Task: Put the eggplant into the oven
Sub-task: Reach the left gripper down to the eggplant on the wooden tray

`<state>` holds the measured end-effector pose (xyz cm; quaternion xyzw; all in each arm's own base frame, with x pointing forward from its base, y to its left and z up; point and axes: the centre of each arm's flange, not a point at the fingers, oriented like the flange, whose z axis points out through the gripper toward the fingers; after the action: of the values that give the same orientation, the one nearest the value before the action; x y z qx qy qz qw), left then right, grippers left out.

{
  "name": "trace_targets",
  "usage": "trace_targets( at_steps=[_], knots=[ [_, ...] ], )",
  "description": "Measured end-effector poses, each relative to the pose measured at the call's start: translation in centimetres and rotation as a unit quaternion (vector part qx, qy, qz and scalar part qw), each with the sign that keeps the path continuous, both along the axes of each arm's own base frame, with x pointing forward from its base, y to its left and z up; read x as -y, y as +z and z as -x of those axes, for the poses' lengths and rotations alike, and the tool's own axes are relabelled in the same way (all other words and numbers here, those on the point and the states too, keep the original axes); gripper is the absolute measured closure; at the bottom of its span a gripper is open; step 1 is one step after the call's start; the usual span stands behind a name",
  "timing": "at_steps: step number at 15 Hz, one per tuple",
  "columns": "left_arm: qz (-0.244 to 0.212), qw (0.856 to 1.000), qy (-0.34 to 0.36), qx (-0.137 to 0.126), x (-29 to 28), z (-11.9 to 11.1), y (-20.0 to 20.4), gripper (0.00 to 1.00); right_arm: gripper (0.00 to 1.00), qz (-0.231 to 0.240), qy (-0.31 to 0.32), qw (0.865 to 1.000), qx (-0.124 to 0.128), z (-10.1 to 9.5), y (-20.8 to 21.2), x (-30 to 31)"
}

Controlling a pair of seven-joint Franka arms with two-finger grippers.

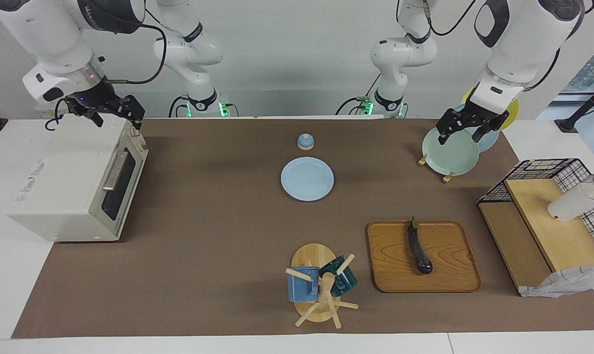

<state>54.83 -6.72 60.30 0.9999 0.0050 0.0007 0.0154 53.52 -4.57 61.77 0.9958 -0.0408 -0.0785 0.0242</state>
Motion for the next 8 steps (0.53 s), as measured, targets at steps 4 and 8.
trace_targets(
  at_steps=[4, 8],
  knots=[
    [0.006, 1.000, 0.000, -0.020, 0.1, -4.1, -4.4, 0.00, 0.00, 0.000, 0.000, 1.000, 0.000, 0.0, 0.0, 0.0],
    [0.021, 0.999, -0.003, -0.031, 0.9, -12.2, -14.1, 0.00, 0.00, 0.000, 0.000, 1.000, 0.000, 0.0, 0.0, 0.0]
  ],
)
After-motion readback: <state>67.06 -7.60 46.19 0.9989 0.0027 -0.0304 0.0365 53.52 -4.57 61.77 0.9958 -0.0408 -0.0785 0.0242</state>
